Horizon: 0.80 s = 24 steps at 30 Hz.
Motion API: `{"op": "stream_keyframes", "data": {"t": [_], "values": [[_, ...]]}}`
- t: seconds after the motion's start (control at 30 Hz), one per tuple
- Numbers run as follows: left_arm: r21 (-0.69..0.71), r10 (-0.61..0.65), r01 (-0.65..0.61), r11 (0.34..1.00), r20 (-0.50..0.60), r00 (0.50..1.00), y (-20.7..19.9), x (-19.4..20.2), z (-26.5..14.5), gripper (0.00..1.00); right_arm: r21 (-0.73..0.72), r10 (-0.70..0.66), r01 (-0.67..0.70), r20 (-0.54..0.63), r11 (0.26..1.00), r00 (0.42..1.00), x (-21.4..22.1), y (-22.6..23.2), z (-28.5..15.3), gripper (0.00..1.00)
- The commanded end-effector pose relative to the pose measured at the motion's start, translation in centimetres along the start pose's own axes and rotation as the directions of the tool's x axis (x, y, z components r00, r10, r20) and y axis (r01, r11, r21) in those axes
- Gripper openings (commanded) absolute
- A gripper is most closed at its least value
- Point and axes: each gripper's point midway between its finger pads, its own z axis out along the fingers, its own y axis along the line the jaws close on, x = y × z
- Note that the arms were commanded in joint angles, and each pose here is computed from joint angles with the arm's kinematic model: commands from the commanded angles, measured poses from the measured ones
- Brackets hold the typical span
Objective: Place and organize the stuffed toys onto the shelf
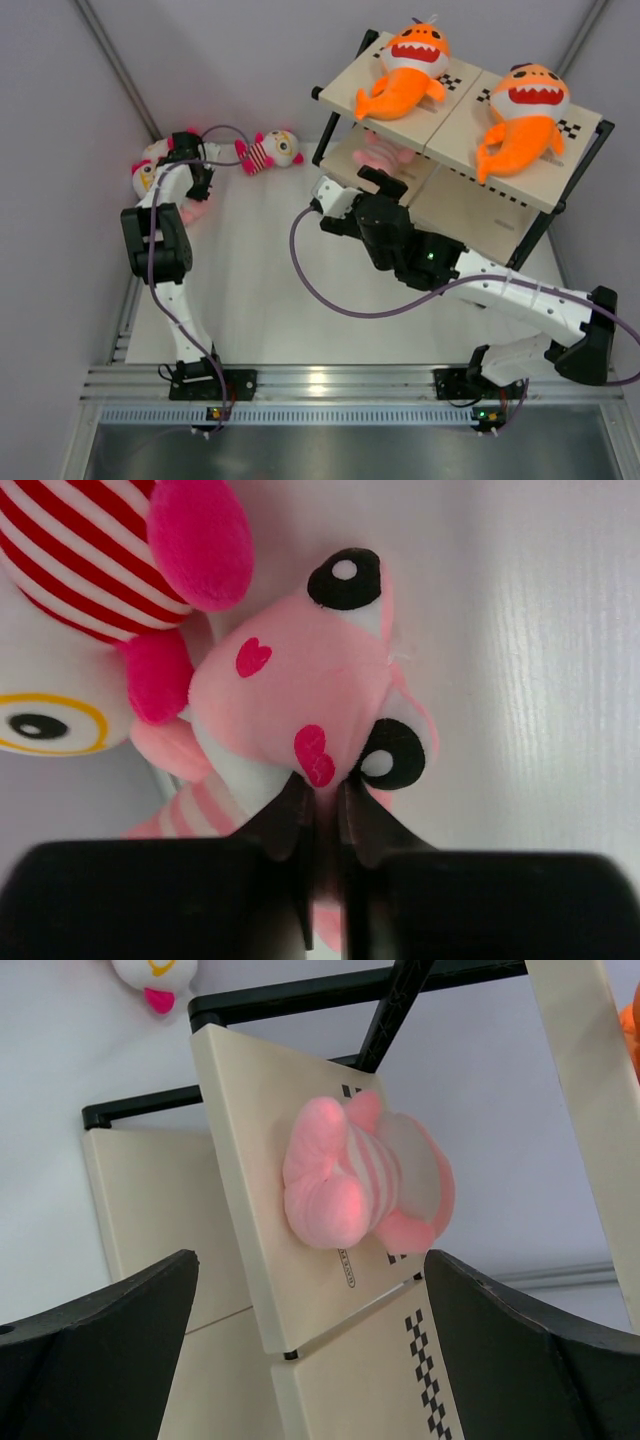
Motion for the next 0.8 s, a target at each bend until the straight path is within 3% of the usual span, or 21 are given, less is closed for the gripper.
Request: {"op": "stream_keyframes", "data": {"t": [0.0, 0.17, 0.3, 0.33, 0.43, 0.47, 0.63, 0.77], "values": [[-0.001, -0.025, 0.026, 1.000, 0.050, 0.998, 0.4, -1.6, 0.0, 0.00, 0.016, 0.068, -0.069, 0.066, 0.997, 0.996, -1.3, -1.3, -1.7, 0.96], [0.003, -0.132, 0.133, 0.991, 0.078, 0.988, 0.2, -2.0, -2.0, 0.00, -0.009, 0.034, -0.034, 0.107, 0.999, 0.994, -1.8, -0.6, -2.7, 0.94], [0.279, -0.265, 0.202, 0.939, 0.208, 0.942, -4.6, -3.7, -10.2, 0.00, -0.107, -0.059, 0.090, 0.257, 0.990, 0.964, -3.7, 2.5, -4.1, 0.93], [0.313, -0.294, 0.201, 0.928, 0.284, 0.913, -5.1, -4.7, -14.8, 0.00, -0.123, -0.113, 0.159, 0.318, 0.980, 0.941, -4.6, 3.6, -4.8, 0.93], [0.462, -0.329, 0.166, 0.871, 0.300, 0.895, -9.3, -3.2, -19.8, 0.00, -0.159, -0.164, 0.277, 0.501, 0.948, 0.850, -6.9, 7.0, -6.3, 0.93], [0.492, -0.339, 0.145, 0.859, 0.333, 0.880, -10.2, -2.4, -22.5, 0.00, -0.152, -0.225, 0.371, 0.571, 0.916, 0.790, -8.1, 8.8, -7.1, 0.93], [0.565, -0.329, 0.067, 0.822, 0.376, 0.867, -14.4, 0.7, -28.5, 0.00, -0.086, -0.419, 0.600, 0.637, 0.795, 0.647, -10.6, 14.0, -7.4, 0.93], [0.639, -0.255, -0.030, 0.768, 0.350, 0.901, -18.4, 2.9, -31.9, 0.00, 0.057, -0.588, 0.746, 0.657, 0.663, 0.472, -12.6, 17.9, -7.1, 0.92]]}}
